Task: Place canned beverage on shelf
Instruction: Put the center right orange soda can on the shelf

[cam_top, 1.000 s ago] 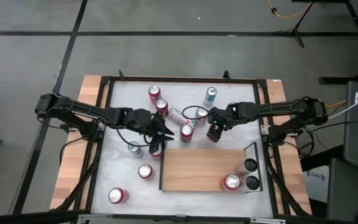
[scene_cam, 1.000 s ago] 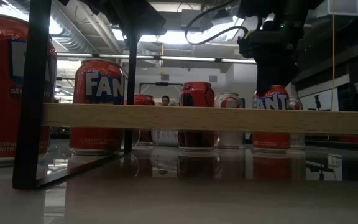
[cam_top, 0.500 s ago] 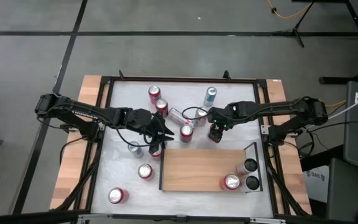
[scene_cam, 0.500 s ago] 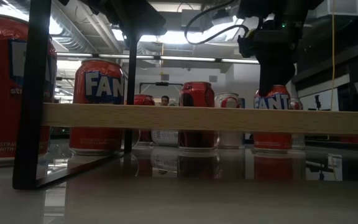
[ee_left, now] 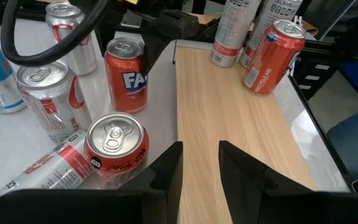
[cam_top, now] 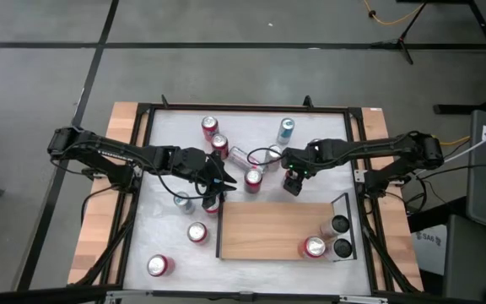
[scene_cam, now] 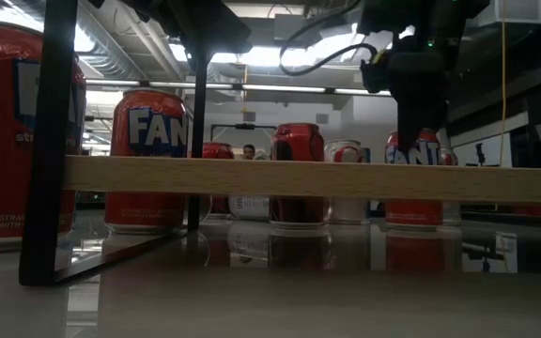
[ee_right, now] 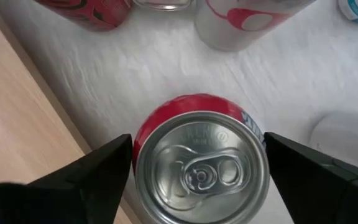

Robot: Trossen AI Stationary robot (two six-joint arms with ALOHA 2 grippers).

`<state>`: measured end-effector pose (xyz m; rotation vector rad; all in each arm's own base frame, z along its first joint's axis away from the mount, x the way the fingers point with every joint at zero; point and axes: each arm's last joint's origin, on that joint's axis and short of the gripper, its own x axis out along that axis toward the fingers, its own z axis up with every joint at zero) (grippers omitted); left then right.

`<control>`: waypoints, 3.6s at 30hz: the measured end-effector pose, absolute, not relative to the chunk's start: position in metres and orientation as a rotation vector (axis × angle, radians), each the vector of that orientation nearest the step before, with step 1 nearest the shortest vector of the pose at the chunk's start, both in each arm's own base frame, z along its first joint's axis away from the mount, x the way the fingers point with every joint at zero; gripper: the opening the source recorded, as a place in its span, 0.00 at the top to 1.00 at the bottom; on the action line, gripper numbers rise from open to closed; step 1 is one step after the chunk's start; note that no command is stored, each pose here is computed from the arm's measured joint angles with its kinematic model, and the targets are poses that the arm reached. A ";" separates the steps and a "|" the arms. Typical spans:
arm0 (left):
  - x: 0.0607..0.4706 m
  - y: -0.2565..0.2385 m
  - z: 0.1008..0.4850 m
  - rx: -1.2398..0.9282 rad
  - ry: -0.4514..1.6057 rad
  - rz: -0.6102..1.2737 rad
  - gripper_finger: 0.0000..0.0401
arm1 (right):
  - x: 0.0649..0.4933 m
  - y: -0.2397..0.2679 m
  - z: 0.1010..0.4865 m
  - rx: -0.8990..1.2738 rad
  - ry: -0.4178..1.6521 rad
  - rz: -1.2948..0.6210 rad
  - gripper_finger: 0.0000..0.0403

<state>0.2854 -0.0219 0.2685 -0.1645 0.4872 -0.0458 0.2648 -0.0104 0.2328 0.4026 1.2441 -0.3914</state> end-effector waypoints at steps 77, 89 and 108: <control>0.285 -0.022 0.269 -0.164 0.486 -0.046 0.77 | 0.233 0.131 0.307 0.192 1.289 0.004 0.29; 0.285 -0.022 0.269 -0.164 0.486 -0.046 0.77 | 0.230 0.130 0.287 0.174 1.339 -0.010 0.29; 0.285 -0.022 0.269 -0.164 0.486 -0.046 0.77 | 0.231 0.130 0.285 0.174 1.331 -0.003 0.28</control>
